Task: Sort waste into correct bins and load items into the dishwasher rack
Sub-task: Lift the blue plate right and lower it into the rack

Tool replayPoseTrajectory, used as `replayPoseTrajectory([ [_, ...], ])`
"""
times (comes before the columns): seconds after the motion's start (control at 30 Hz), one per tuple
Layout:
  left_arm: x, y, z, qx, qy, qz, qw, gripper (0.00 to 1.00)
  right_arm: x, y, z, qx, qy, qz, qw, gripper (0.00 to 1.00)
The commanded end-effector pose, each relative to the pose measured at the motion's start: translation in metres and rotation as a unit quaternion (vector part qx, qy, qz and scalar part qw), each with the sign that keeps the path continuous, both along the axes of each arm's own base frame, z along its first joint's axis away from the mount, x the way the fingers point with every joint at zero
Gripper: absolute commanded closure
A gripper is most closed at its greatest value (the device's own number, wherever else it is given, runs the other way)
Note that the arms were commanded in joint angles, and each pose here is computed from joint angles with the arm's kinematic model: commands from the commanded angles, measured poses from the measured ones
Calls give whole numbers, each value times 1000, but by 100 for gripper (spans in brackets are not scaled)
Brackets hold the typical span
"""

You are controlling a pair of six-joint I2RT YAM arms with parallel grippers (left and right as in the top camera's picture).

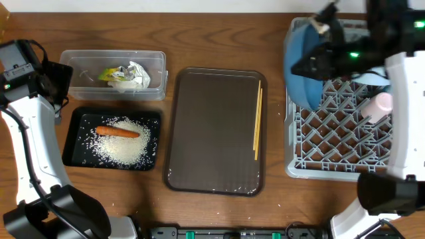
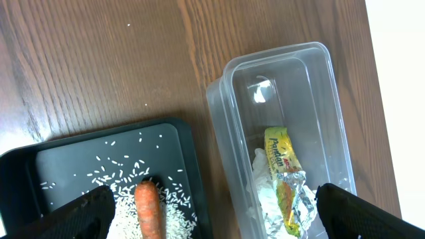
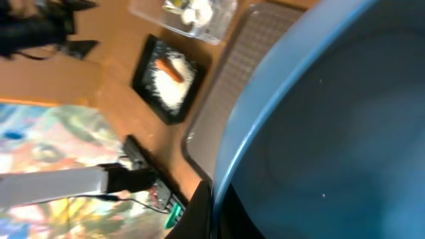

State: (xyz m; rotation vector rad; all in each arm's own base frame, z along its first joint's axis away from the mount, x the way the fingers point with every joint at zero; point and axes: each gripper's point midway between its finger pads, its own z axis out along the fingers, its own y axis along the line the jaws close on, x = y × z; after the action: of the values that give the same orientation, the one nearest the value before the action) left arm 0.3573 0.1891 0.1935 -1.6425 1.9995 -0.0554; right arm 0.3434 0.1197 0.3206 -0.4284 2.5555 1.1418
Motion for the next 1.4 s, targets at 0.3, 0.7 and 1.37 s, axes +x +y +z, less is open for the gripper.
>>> replayPoseTrajectory([
  [0.3, 0, 4, 5, 8, -3, 0, 1000, 2, 2, -28, -16, 220, -58, 8, 974, 99],
  [0.7, 0, 4, 5, 8, -3, 0, 1000, 1, 2, -67, -49, 202, -21, -50, 978, 99],
  [1.37, 0, 4, 5, 8, -3, 0, 1000, 2, 4, -155, -92, -90, 113, -257, 956, 84],
])
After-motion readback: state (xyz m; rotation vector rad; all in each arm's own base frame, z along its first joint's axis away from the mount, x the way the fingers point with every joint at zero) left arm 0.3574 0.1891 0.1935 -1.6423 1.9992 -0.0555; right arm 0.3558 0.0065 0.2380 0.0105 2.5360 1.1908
